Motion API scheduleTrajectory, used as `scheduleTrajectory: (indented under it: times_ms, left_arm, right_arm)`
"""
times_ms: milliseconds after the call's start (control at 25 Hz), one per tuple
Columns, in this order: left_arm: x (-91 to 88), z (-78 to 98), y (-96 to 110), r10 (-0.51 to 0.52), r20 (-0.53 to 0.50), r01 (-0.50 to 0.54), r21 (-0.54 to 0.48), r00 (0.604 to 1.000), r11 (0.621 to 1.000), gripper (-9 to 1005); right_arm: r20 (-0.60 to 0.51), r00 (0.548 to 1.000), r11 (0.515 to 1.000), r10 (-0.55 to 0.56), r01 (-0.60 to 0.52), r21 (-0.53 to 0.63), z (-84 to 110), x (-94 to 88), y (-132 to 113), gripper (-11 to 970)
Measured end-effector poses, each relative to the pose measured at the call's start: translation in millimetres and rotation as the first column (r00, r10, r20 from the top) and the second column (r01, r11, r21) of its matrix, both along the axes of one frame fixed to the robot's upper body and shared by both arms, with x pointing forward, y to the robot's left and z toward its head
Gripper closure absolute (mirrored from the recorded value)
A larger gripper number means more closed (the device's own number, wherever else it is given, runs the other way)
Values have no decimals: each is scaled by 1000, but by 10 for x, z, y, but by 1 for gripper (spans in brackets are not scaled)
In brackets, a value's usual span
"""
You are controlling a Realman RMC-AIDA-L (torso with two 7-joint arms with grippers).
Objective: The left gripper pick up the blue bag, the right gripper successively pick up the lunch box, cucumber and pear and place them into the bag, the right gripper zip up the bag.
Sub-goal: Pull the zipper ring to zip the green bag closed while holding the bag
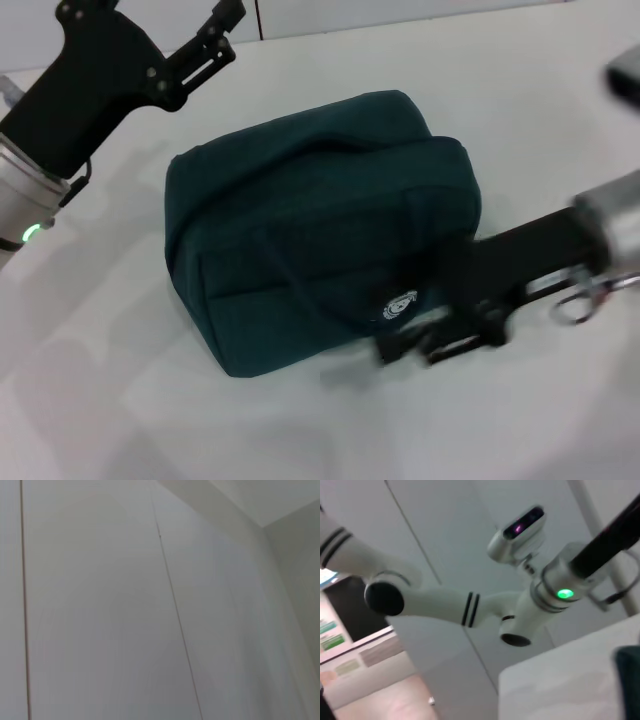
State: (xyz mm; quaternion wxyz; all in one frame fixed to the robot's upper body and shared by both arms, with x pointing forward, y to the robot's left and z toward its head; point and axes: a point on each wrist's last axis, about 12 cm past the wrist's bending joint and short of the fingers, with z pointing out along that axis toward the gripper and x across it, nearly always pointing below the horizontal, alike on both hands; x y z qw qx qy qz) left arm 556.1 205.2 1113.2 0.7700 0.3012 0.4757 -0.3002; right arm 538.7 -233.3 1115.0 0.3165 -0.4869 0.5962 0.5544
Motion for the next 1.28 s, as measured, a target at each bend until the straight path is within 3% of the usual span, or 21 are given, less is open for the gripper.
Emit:
scheduleTrajectory:
  times_ms: [200, 520, 720, 800, 920, 1120, 1280]
  left_arm:
    - [-7, -10, -11, 9, 16, -9, 13, 1000, 1000, 112]
    - [-23, -33, -2, 10, 9, -10, 13, 1000, 1000, 112]
    - [-39, -21, 16, 8, 21, -8, 3, 1000, 1000, 112]
    - [-40, -22, 25, 15, 25, -15, 4, 1000, 1000, 112]
    - [-46, -28, 63, 52, 45, -52, -2, 998, 999, 112]
    - [-73, -23, 100, 75, 71, -74, -24, 995, 997, 112]
    - [-82, -34, 142, 99, 65, -97, -45, 993, 994, 112]
  right_arm:
    - [89, 994, 998, 62, -61, -19, -73, -12, 558, 417]
    - [293, 955, 993, -47, 78, -94, -125, 158, 1059, 420]
    - [397, 911, 978, -113, 172, -115, -82, 265, 1198, 421]
    - [451, 878, 963, -164, 241, -119, -70, 337, 1259, 501]
    - [497, 842, 951, -208, 293, -98, -42, 383, 1325, 496]
    - [544, 762, 916, -352, 400, 33, 78, 451, 1342, 494]
    - [482, 718, 858, -503, 481, 178, 178, 527, 1254, 495]
